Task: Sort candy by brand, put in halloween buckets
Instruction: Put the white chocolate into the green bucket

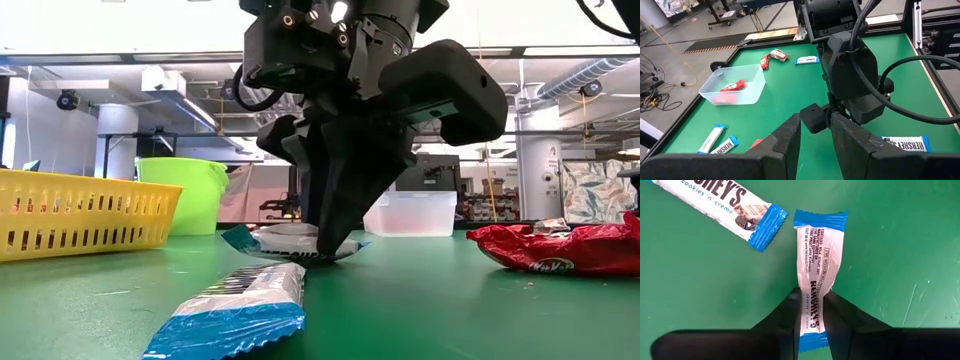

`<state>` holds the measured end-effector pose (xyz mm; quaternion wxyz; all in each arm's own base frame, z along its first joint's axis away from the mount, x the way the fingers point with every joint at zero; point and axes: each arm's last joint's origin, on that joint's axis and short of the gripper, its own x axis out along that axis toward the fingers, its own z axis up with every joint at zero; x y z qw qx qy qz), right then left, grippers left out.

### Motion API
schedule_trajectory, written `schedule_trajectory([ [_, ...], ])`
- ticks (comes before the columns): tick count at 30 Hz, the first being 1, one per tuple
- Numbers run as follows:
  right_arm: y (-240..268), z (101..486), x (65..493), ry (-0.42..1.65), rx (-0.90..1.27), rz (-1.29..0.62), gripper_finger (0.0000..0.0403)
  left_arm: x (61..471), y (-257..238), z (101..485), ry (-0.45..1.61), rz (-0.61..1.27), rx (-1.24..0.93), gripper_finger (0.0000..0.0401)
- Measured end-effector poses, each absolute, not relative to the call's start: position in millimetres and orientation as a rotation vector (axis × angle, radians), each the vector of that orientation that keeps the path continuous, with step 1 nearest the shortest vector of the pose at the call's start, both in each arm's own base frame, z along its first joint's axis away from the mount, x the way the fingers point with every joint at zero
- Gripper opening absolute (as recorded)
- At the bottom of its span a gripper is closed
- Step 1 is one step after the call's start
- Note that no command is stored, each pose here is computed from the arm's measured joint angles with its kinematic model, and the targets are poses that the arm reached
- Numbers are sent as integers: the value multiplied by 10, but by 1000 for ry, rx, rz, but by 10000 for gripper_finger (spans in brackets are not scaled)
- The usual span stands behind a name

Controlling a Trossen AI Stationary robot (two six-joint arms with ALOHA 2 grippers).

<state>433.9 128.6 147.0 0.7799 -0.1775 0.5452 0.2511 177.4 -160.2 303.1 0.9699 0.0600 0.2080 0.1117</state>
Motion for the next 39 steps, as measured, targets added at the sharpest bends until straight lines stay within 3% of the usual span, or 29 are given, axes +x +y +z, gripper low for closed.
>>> schedule_trajectory([
  [11,1260,1692,4264,1192,-279,495,57,1847,-1684,2882,460,231,173,94],
  [19,1121,2093,4150,1142,-27,499,57,1969,-1814,2701,513,190,268,94],
  [28,1019,2370,4124,958,186,587,57,2304,-1984,2560,495,10,378,95],
  [39,999,2459,4170,898,260,628,58,2521,-1941,2475,505,-94,408,150],
])
